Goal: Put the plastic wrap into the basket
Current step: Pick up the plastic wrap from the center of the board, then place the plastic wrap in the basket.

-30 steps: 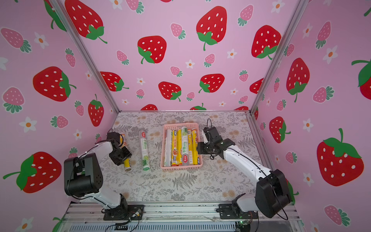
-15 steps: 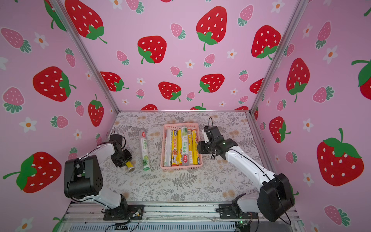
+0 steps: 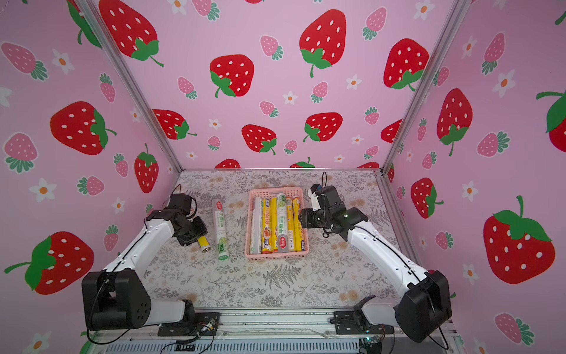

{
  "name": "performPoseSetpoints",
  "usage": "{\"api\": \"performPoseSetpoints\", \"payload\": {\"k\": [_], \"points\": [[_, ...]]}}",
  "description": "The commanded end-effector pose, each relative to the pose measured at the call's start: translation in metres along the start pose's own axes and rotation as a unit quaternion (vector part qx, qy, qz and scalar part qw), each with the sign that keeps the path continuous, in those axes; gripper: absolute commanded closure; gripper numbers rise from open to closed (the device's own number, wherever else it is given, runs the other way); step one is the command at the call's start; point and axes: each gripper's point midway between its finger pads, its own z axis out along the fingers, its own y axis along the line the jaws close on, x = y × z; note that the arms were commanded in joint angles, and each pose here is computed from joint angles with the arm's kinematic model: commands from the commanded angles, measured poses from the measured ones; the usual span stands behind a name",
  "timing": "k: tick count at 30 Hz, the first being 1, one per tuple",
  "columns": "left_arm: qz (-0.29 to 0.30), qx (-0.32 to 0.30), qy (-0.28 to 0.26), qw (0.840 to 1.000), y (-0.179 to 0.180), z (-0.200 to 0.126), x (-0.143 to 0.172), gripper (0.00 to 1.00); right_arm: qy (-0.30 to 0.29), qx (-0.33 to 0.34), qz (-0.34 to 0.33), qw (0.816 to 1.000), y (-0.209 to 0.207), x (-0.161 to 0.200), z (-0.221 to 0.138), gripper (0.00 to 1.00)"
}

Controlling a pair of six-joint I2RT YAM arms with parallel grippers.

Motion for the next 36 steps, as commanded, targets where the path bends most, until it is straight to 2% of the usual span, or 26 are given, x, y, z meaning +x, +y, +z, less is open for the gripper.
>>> {"api": "performPoseSetpoints", "payload": {"k": [1,8,18,26,36], "points": [[0.037,0.029,0.004,0.999,-0.041,-0.022,0.009,0.61,-0.011,-0.01,0.006,1.0,0.004,-0.014,-0.006,0.42],[0.115,0.086,0.006,0.99,-0.128,-0.031,0.029,0.6,-0.013,-0.007,0.018,1.0,-0.001,-0.028,0.001,0.42],[0.197,0.104,0.052,0.973,-0.21,0.007,0.068,0.6,-0.011,-0.002,0.027,1.0,-0.005,-0.032,0.012,0.42],[0.232,0.087,0.078,0.966,-0.231,0.038,0.09,0.6,0.004,0.004,0.032,0.999,-0.011,-0.023,0.025,0.42],[0.236,0.058,0.085,0.966,-0.216,0.042,0.107,0.6,0.006,0.002,0.036,0.999,-0.01,-0.021,0.026,0.42]]}}
